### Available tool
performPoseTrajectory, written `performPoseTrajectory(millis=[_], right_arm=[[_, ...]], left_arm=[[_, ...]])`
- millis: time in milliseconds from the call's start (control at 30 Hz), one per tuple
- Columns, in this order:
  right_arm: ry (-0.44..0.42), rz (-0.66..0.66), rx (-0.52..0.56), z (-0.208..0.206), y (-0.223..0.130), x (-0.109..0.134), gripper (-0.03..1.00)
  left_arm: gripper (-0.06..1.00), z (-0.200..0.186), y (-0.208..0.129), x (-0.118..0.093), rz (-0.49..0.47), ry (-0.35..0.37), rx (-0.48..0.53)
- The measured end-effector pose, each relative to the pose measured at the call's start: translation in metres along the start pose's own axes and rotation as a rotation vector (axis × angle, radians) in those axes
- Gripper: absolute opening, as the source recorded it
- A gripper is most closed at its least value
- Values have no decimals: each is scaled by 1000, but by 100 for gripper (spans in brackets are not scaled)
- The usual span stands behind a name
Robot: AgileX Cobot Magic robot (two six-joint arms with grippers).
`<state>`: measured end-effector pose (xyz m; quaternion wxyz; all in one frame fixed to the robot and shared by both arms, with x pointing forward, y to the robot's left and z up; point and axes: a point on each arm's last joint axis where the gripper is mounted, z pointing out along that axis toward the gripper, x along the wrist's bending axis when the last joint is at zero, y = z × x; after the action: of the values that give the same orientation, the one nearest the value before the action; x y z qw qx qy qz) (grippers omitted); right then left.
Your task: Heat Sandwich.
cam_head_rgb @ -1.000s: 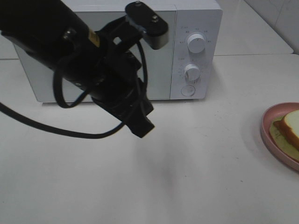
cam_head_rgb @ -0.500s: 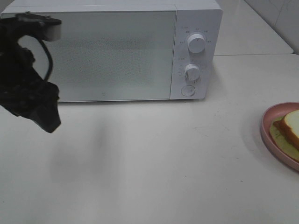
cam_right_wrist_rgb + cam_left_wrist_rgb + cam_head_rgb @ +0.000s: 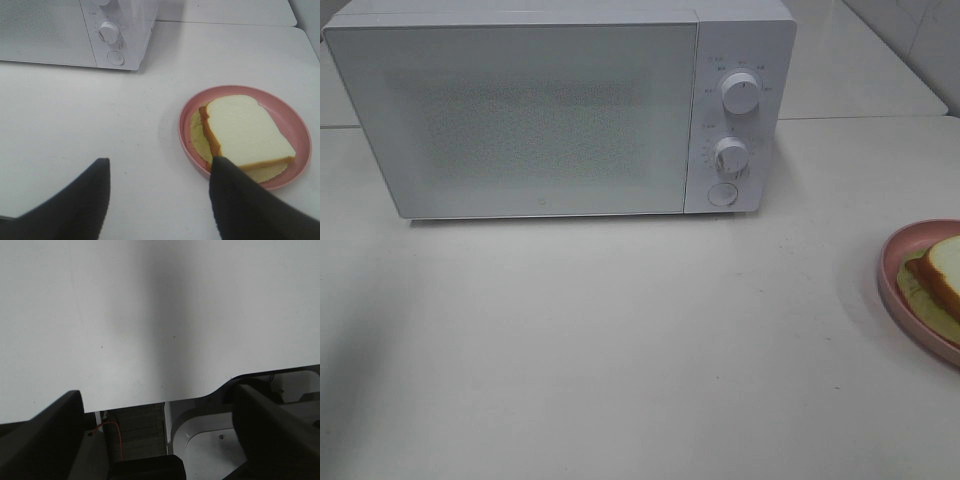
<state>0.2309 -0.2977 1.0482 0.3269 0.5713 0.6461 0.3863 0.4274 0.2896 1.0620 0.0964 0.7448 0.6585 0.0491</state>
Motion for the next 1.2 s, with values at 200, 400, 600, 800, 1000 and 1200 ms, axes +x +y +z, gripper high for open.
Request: performPoseTrajectory(millis=[200,400,600,800,1000,1200], right_arm=[[0,0,0,0,0,0,59],[0,0,0,0,0,0,59],[0,0,0,0,0,0,59],[0,0,0,0,0,0,59],[0,0,0,0,0,0,58],[0,0,0,0,0,0,58]], left_arm=[[76,-8,-52,1,-71,20,-115],[76,-6,-107,-7,-84,24,-264],[76,-9,-128,-10,-75,33,-431],[76,-22,-149,-14,-58,44,-604],[76,-30,-171,-18,-35,60,-756],[76,-34,-188,-20,-24,69,-866]])
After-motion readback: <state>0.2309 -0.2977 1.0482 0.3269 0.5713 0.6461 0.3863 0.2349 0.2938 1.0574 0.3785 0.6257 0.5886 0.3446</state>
